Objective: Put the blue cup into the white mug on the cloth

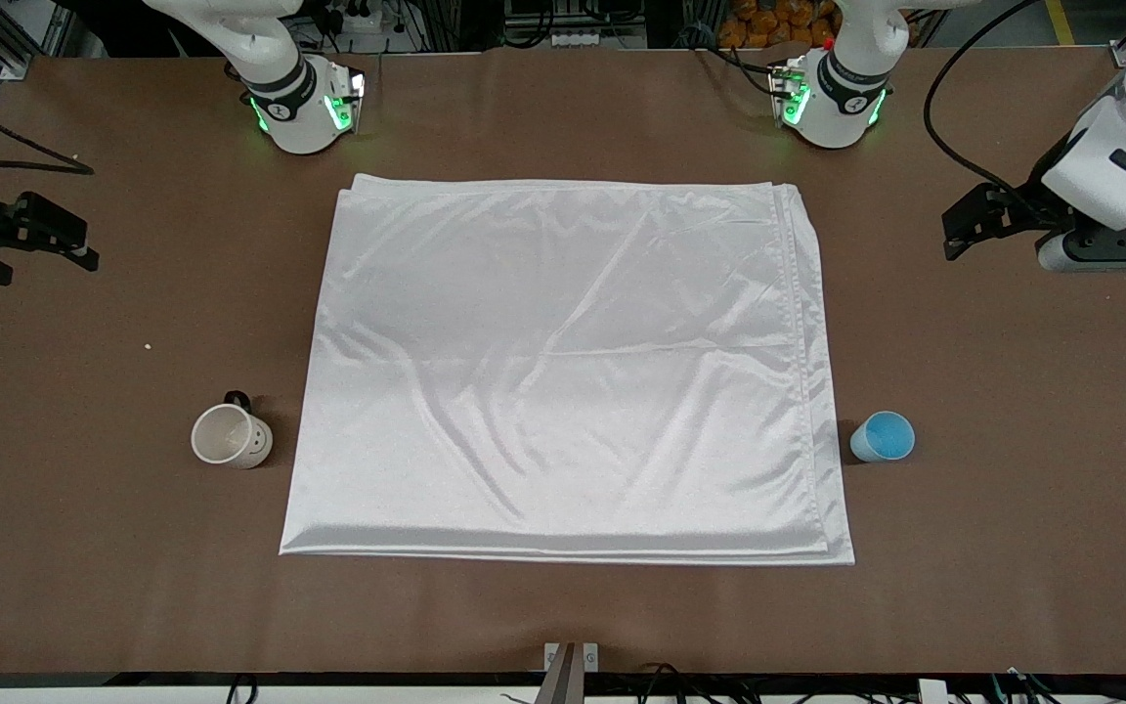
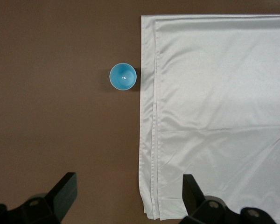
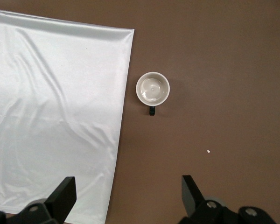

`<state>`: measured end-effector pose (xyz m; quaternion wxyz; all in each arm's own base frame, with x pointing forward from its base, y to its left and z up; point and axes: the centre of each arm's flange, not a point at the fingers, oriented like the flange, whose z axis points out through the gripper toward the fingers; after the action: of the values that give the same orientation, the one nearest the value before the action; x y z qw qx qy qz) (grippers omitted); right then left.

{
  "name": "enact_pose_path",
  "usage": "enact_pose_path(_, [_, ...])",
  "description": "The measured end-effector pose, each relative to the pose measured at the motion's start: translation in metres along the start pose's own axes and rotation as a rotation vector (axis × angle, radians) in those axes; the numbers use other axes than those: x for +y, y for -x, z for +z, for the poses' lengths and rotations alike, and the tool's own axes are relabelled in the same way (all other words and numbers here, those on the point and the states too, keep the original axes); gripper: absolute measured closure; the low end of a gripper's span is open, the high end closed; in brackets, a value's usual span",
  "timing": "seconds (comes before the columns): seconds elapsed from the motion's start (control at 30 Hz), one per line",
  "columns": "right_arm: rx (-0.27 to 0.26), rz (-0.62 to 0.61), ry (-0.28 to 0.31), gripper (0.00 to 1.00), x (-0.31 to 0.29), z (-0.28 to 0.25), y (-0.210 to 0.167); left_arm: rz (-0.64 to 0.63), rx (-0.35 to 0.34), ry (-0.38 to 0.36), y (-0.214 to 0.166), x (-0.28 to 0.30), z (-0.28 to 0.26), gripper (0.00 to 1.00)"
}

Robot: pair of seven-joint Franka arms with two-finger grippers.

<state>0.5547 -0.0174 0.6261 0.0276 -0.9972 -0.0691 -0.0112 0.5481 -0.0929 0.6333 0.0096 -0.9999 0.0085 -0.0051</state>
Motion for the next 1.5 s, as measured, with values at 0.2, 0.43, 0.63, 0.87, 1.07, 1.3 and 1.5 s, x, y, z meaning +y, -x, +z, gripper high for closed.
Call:
enact_pose_path(0.2, [-0.001,0.0,-0.001,0.0,0.0,0.0,0.0,0.0,0.0,0.0,0.0,0.0,0.0,0.0])
enact_pose_path(0.43, [-0.001,0.0,-0.001,0.0,0.0,0.0,0.0,0.002,0.001,0.0,0.0,0.001,0.0,0.0])
enact_pose_path(0.63, [-0.001,0.001,-0.001,0.0,0.0,0.0,0.0,0.002,0.003,0.0,0.0,0.001,0.0,0.0])
enact_pose_path(0.87, [-0.002,0.002,-0.001,0.0,0.001,0.0,0.0,0.005,0.009,0.002,-0.003,0.003,0.003,0.0])
enact_pose_path(1.07, [-0.002,0.002,-0.001,0.0,0.001,0.0,0.0,0.006,-0.003,0.004,-0.013,0.004,0.018,0.0])
enact_pose_path(1.3, [-0.002,0.003,-0.001,0.0,0.001,0.0,0.0,0.007,-0.022,0.009,-0.034,0.006,0.051,0.0])
enact_pose_path(1.5, [-0.003,0.003,-0.001,0.0,0.002,0.0,0.001,0.008,-0.031,0.014,-0.052,0.009,0.085,0.0])
